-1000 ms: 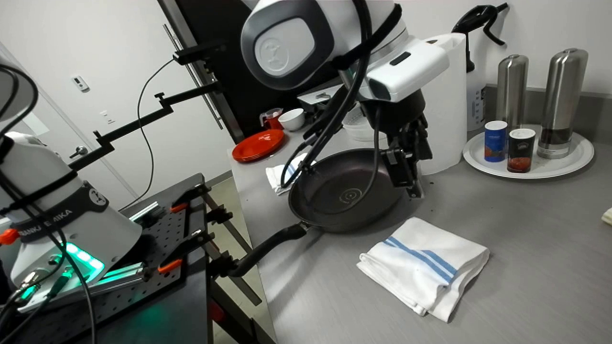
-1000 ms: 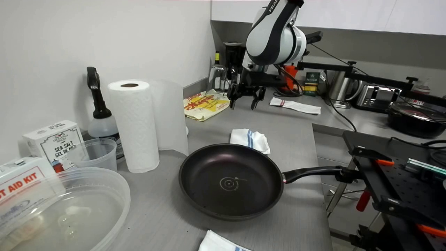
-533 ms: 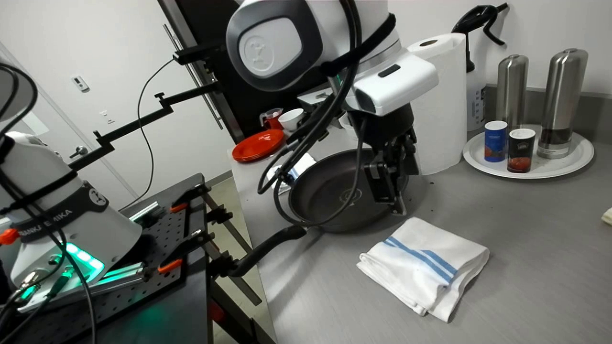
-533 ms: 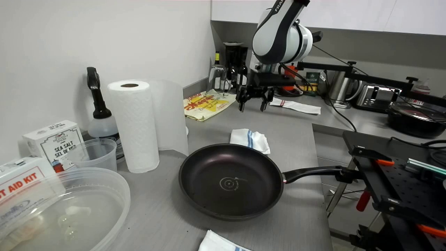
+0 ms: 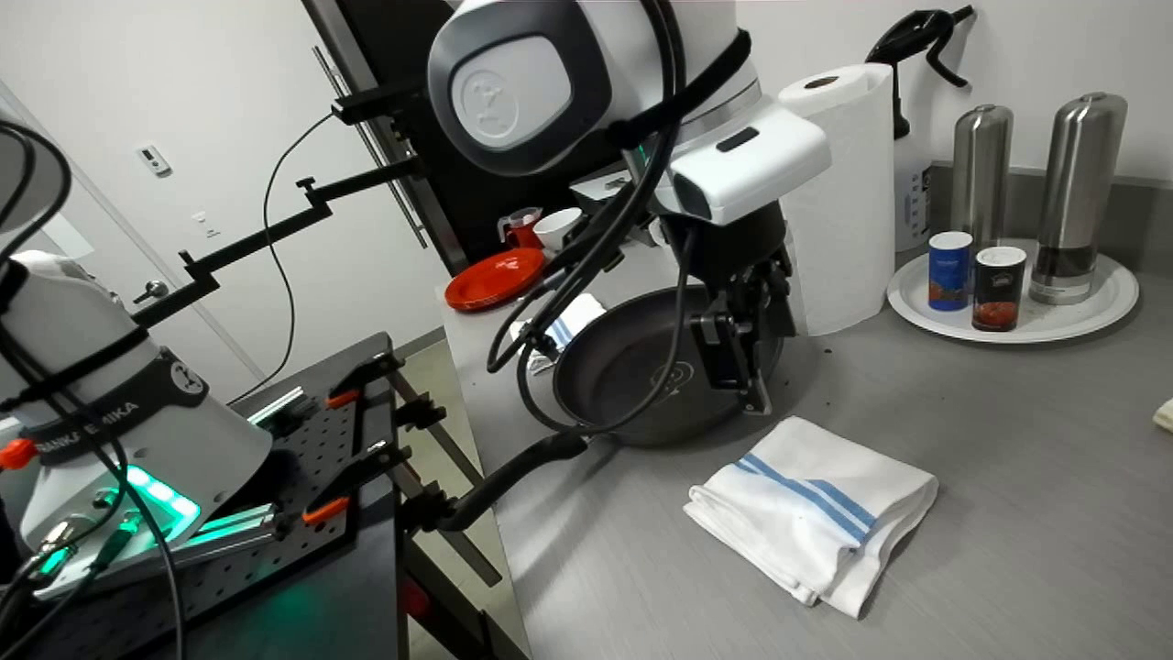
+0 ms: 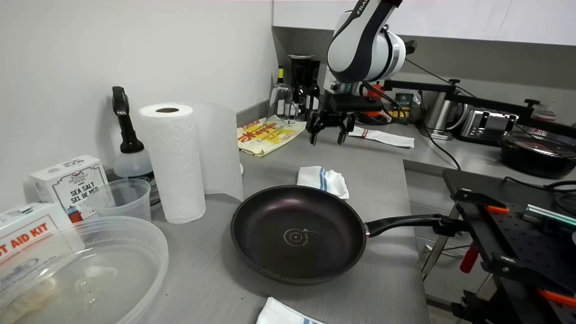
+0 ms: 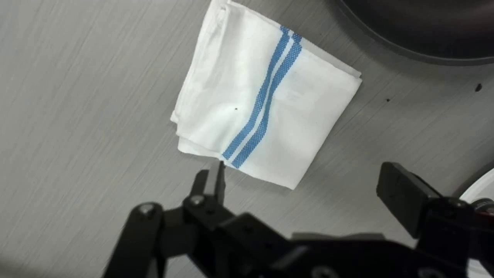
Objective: Use the white and blue towel on the right to wipe the black pan.
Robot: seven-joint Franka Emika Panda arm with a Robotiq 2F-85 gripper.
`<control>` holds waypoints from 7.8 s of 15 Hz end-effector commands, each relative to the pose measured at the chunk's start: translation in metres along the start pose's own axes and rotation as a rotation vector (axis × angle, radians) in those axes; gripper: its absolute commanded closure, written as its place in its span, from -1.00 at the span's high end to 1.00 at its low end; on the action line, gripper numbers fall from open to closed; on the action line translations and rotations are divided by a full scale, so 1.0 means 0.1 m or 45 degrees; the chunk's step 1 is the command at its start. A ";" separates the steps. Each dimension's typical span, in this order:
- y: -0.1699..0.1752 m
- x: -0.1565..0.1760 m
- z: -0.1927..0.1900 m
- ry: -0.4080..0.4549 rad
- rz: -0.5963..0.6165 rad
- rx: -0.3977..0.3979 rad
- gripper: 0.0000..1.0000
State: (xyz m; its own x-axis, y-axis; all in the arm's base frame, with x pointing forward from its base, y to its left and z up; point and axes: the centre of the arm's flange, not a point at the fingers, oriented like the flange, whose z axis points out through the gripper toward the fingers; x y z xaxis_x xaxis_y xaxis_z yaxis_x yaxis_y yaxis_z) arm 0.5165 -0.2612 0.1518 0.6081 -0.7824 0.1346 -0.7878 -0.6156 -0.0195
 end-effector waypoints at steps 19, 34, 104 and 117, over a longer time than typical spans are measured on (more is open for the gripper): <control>0.13 -0.01 0.98 -0.121 0.128 -0.041 1.00; 0.13 0.00 1.47 -0.145 0.134 -0.033 1.00; -0.10 0.04 1.37 -0.141 0.113 0.013 -0.93; -0.33 0.16 0.62 -0.007 0.072 0.092 -0.93</control>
State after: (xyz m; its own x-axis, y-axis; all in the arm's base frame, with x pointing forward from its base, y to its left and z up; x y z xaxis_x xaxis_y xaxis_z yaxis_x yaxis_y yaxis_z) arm 0.5624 -0.2724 0.0615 0.5578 -0.8243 0.0965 -0.8226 -0.5646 -0.0676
